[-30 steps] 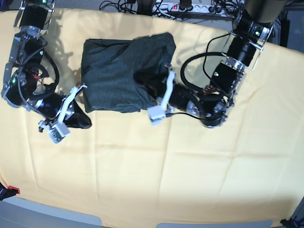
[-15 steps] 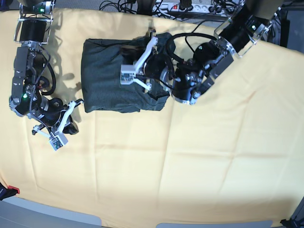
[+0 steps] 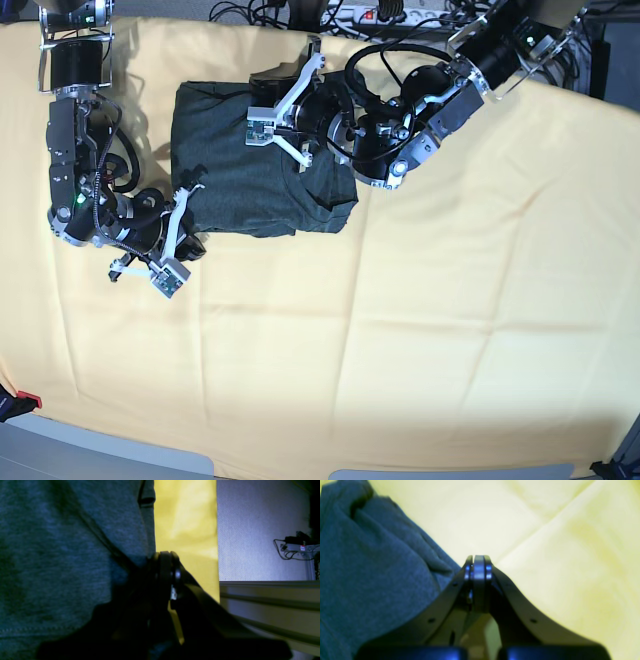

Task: Fold the T-shirt properly
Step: 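Grasp the bundle's edges with both grippers and lift slightly, then tuck and straighten the bundle's loose edge with the left gripper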

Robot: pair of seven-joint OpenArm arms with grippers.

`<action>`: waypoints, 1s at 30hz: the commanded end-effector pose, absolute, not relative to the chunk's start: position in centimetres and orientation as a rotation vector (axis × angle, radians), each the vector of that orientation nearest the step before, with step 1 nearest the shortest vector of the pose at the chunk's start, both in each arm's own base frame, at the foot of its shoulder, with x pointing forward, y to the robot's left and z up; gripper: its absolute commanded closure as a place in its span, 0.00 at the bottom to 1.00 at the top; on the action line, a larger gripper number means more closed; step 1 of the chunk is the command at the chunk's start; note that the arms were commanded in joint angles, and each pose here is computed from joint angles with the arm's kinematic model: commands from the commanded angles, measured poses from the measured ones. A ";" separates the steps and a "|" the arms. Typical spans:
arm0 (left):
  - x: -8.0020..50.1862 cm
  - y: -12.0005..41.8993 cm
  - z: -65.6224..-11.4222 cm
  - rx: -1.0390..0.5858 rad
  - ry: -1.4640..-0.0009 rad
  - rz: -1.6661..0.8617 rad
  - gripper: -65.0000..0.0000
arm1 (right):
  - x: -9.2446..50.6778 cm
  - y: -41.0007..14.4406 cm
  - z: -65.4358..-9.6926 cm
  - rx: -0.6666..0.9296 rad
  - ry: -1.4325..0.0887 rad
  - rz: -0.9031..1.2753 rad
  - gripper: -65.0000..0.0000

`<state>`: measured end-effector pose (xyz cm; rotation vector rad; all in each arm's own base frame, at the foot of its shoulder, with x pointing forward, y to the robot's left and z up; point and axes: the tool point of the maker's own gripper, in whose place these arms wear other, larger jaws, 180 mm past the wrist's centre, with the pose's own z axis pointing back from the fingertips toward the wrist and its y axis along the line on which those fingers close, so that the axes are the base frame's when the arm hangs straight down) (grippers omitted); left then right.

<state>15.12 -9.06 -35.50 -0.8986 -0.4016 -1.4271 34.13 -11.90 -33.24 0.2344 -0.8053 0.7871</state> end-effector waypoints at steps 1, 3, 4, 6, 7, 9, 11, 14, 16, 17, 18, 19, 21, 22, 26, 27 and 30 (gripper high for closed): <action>15.6 -9.8 -34.1 -0.932 -0.451 -1.430 1.00 | 34.8 -12.0 -32.0 0.229 -0.841 0.810 1.00; 15.5 -9.8 -34.2 -0.933 -0.448 -1.428 1.00 | 34.2 -11.9 -32.7 0.221 -0.808 0.846 1.00; 15.4 -9.8 -34.3 -0.933 -0.446 -1.427 1.00 | 33.7 -12.0 -33.2 0.214 -0.780 0.866 1.00; 15.3 -9.7 -34.4 -0.936 -0.440 -1.421 1.00 | 32.9 -12.2 -34.1 0.197 -0.726 0.909 1.00; 15.2 -9.7 -34.5 -0.936 -0.439 -1.420 1.00 | 32.6 -12.3 -34.4 0.191 -0.708 0.927 1.00; 15.3 -9.8 -34.7 -0.926 -0.450 -1.419 1.00 | 32.2 -12.5 -34.8 0.184 -0.683 0.954 1.00; 15.6 -9.7 -35.1 -0.894 -0.465 -1.429 1.00 | 31.9 -12.7 -34.7 0.199 -0.674 0.953 1.00; 16.3 -9.6 -35.6 -0.842 -0.479 -1.418 1.00 | 30.8 -12.9 -34.8 0.261 -0.630 0.936 1.00; 16.8 -9.4 -35.9 -0.806 -0.492 -1.418 1.00 | 29.7 -12.8 -35.2 0.303 -0.599 0.925 1.00; 17.1 -9.2 -36.1 -0.787 -0.495 -1.423 1.00 | 29.2 -12.8 -35.5 0.315 -0.587 0.921 1.00; 17.4 -9.1 -36.3 -0.774 -0.495 -1.424 1.00 | 28.8 -12.8 -35.8 0.324 -0.576 0.918 1.00; 17.6 -9.0 -36.4 -0.769 -0.492 -1.423 1.00 | 28.4 -12.7 -36.0 0.333 -0.571 0.915 1.00; 18.2 -8.9 -36.5 -0.755 -0.494 -1.424 1.00 | 27.8 -12.6 -36.2 0.340 -0.563 0.918 1.00; 18.6 -8.8 -36.4 -0.744 -0.499 -1.428 1.00 | 27.5 -12.6 -36.2 0.339 -0.561 0.925 1.00; 20.7 -8.4 -36.2 -0.685 -0.520 -1.444 1.00 | 25.9 -12.6 -36.0 0.338 -0.557 0.945 1.00; 21.2 -8.3 -36.2 -0.676 -0.522 -1.442 1.00 | 25.5 -12.7 -35.9 0.338 -0.557 0.943 1.00; 23.4 -8.0 -36.2 -0.652 -0.546 -1.425 1.00 | 24.4 -13.1 -35.8 0.354 -0.563 0.909 1.00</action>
